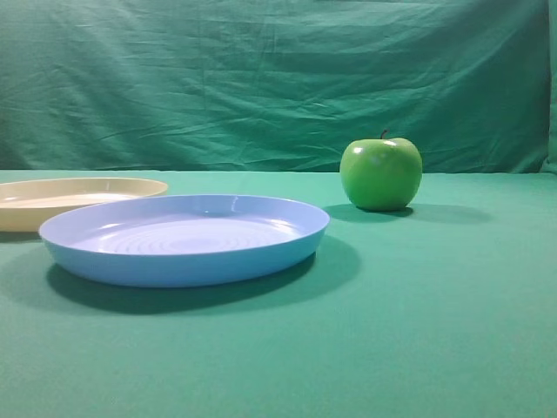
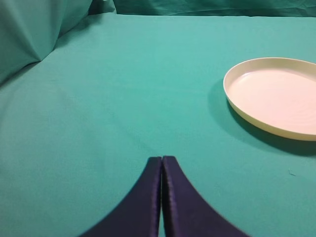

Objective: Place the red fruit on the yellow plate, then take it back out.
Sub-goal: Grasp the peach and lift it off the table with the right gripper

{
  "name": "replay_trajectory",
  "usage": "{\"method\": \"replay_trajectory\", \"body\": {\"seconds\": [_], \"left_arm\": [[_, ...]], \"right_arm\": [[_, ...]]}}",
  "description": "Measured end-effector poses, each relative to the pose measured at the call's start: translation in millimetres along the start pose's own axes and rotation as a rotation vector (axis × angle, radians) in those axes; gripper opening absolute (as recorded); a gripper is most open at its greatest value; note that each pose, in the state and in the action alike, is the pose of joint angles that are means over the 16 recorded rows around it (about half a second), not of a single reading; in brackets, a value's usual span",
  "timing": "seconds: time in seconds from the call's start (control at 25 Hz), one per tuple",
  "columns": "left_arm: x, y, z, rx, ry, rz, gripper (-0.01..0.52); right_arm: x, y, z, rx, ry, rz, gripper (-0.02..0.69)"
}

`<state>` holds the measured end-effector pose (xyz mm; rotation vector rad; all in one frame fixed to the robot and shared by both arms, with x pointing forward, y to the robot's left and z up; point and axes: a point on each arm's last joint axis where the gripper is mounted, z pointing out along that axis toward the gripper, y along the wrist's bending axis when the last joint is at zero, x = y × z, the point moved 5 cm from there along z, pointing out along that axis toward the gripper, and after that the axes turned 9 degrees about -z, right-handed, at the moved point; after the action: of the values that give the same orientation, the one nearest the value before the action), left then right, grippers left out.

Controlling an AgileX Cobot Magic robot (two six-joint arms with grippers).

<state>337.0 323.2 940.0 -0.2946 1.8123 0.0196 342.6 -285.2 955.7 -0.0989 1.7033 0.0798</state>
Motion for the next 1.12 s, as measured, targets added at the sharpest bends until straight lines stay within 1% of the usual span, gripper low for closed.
{"method": "replay_trajectory", "body": {"seconds": [0.28, 0.44, 0.76, 0.96, 1.12], "left_arm": [[0, 0.0, 0, 0.0, 0.0, 0.0, 0.0], [0, 0.0, 0, 0.0, 0.0, 0.0, 0.0], [0, 0.0, 0, 0.0, 0.0, 0.0, 0.0], [0, 0.0, 0, 0.0, 0.0, 0.0, 0.0], [0, 0.0, 0, 0.0, 0.0, 0.0, 0.0]], "right_arm": [[-30, 3, -4, -0.027, -0.061, 0.13, 0.0], [-43, 10, -5, -0.069, 0.02, 0.15, 0.0], [-52, 25, 1, -0.191, 0.369, 0.02, 0.0], [-44, 27, 12, -0.258, 0.579, -0.098, 0.0], [-34, 25, 22, -0.298, 0.702, -0.201, 0.003]]}}
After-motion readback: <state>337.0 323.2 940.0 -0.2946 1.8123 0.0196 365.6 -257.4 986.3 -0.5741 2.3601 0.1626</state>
